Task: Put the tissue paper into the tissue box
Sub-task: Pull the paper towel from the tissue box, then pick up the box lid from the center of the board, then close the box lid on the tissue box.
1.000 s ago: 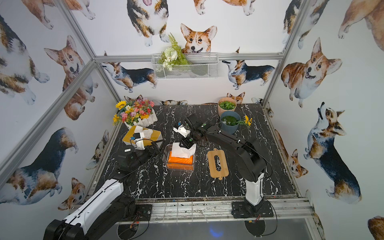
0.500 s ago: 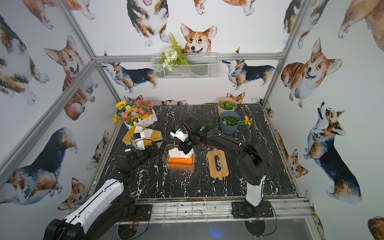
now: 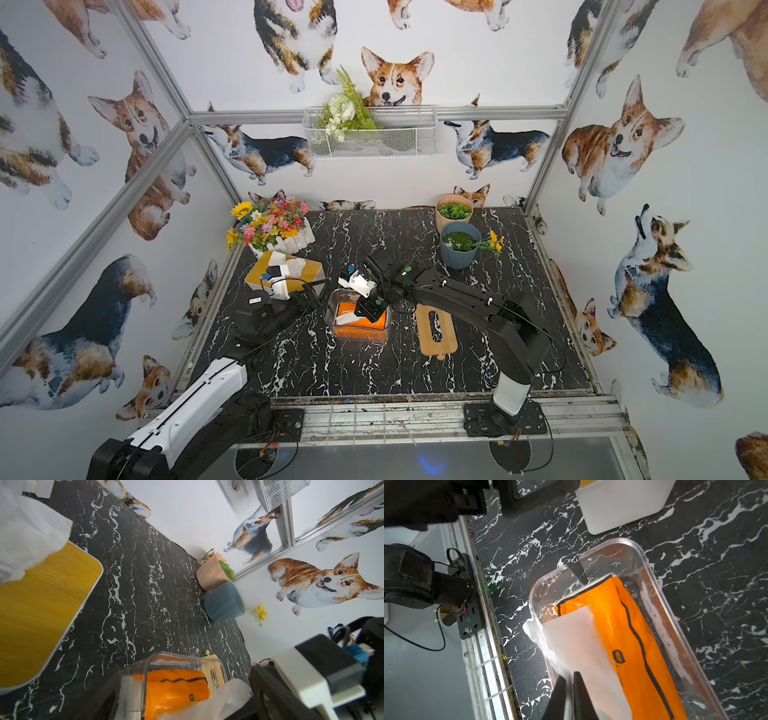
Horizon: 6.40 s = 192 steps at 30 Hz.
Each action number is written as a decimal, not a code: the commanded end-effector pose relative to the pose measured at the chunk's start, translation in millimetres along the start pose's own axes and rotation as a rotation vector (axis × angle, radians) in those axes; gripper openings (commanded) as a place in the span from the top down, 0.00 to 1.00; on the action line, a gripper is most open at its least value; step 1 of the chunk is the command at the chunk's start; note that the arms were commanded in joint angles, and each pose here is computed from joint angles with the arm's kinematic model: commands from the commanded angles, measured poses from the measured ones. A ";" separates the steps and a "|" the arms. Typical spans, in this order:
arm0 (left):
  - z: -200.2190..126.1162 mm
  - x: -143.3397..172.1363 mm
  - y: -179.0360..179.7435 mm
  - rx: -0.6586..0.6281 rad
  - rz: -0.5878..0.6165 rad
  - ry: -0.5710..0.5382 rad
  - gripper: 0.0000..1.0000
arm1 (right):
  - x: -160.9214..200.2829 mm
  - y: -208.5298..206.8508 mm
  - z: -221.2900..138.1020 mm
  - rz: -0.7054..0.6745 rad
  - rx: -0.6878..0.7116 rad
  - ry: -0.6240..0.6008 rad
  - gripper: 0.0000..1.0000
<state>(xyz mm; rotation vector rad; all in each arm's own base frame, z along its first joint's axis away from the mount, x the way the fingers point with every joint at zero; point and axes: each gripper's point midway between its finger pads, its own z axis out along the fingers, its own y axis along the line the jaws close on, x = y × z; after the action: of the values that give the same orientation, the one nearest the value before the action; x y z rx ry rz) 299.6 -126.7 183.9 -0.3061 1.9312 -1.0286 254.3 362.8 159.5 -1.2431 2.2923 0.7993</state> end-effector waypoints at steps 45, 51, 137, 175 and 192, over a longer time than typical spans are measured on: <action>3.2 -37.0 -18.3 -0.055 0.338 0.097 0.00 | 148.8 -71.4 -88.3 0.578 0.622 -0.157 0.00; 4.1 -35.8 -5.7 -0.094 0.366 0.111 0.00 | 164.6 -79.8 -55.4 0.590 0.620 -0.037 0.00; 3.5 -24.4 -41.8 0.230 0.282 0.170 0.00 | 9.1 -44.5 -85.3 0.112 0.412 -0.211 1.00; 38.6 42.2 -97.1 0.503 0.050 0.551 1.00 | -9.2 16.6 -62.9 -0.049 0.263 -0.302 0.55; 52.1 15.9 -93.6 0.504 -0.148 0.405 1.00 | 31.8 -34.8 -163.3 0.667 0.066 -0.747 0.13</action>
<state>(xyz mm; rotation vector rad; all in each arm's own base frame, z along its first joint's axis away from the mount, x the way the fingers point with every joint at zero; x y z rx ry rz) 310.2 -223.8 215.3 0.0643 2.0147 -1.7129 255.1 224.7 245.6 -0.1807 2.0610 1.0050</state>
